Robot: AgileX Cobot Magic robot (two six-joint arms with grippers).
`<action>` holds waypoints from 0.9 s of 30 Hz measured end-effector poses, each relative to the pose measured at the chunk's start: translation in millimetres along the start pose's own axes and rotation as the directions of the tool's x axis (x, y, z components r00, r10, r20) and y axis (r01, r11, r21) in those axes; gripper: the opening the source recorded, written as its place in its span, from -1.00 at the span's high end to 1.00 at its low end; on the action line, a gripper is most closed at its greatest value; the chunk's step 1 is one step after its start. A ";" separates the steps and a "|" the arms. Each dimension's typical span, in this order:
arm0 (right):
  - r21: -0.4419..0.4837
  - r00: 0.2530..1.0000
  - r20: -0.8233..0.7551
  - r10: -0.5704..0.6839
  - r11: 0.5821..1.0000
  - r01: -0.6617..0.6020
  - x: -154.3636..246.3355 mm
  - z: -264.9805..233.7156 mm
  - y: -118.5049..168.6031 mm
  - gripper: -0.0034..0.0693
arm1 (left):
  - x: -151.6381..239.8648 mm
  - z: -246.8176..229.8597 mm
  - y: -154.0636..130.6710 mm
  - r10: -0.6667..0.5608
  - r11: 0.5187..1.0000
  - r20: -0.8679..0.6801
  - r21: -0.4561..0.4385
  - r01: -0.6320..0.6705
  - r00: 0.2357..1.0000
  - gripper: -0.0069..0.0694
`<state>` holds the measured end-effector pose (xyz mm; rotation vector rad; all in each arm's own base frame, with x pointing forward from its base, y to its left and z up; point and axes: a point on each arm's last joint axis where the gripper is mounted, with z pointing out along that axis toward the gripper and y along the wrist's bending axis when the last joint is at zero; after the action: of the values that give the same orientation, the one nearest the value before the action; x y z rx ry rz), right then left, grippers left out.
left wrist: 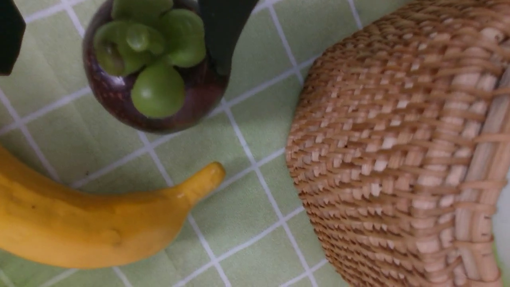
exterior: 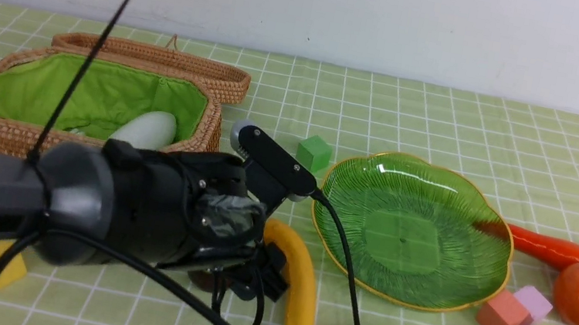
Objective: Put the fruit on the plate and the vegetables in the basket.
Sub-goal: Grab a mangosteen with your left arm and put it on the plate on the right
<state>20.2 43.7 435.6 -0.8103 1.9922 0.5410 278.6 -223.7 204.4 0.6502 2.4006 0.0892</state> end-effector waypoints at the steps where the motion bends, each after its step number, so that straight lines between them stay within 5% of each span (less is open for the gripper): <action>1: 0.000 1.000 0.000 0.000 1.000 0.000 0.0 0.0 0.0 0.50 | 0.8 3.9 -0.8 0.004 1.000 -0.002 -0.007 -0.004 1.000 -0.72; 27: 0.000 1.000 0.000 0.000 1.000 0.000 0.0 0.0 0.0 0.49 | 10.0 34.0 -6.6 0.038 0.998 -0.057 -0.052 -0.041 0.998 -0.58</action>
<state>20.2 43.7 435.6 -0.8103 1.9922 0.5410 289.5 -228.0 170.3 0.6785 2.4307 0.1897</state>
